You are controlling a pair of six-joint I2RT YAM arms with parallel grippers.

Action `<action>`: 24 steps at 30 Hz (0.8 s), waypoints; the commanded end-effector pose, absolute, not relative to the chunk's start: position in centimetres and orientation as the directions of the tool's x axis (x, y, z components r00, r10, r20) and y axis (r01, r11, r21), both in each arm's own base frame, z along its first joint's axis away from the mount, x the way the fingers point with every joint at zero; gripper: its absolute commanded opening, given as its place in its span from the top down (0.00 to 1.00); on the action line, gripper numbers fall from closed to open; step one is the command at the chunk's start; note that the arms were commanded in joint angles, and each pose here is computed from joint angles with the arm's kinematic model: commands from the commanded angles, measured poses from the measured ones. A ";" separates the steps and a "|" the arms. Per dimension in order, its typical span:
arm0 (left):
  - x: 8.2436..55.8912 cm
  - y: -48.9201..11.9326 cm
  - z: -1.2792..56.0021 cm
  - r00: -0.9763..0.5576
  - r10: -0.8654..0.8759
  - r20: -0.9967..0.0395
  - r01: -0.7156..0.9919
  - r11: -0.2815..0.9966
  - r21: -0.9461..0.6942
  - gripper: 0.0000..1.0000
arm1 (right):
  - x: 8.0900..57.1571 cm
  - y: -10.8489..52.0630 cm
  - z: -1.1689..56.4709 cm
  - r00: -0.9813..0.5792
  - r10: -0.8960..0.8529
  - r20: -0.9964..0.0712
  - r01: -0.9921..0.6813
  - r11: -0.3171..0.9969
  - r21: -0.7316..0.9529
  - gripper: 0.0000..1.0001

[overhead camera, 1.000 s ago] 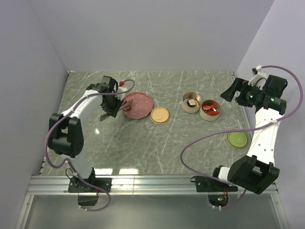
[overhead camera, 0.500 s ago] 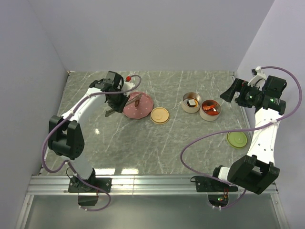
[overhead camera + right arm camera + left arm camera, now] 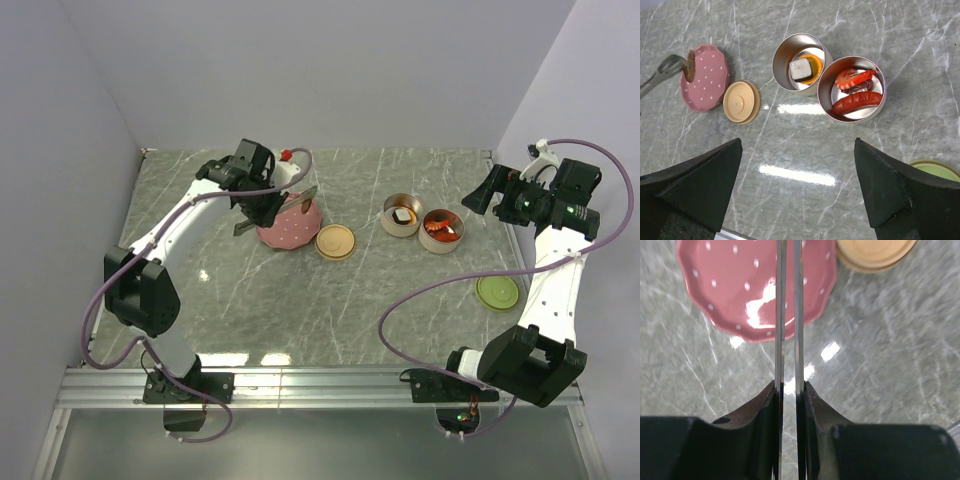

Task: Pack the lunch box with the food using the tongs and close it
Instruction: Pick up the food using the clamp, then place the food into the lunch box

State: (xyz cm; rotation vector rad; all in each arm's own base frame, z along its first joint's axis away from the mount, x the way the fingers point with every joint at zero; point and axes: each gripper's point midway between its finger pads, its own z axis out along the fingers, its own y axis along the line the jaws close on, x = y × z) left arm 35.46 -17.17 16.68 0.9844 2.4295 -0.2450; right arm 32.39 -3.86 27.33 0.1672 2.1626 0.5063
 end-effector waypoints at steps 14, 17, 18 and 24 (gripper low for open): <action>37.5 -29.9 22.9 -0.448 0.577 -0.683 0.796 0.605 -0.012 0.95 | 32.7 -3.9 28.3 -0.566 0.283 -0.774 -0.080 0.916 0.393 0.00; 37.9 -33.2 23.5 -0.409 0.574 -0.710 0.823 0.568 -0.014 0.95 | 32.7 -3.9 28.4 -0.565 0.281 -0.776 -0.078 0.918 0.389 0.00; 37.7 -34.7 24.5 -0.376 0.568 -0.732 0.837 0.547 -0.005 0.95 | 32.7 -4.0 28.3 -0.565 0.282 -0.775 -0.076 0.918 0.390 0.00; 36.9 -40.8 23.8 -0.303 0.573 -0.761 0.885 0.466 -0.002 0.95 | 32.8 -4.1 28.5 -0.563 0.281 -0.777 -0.075 0.919 0.387 0.00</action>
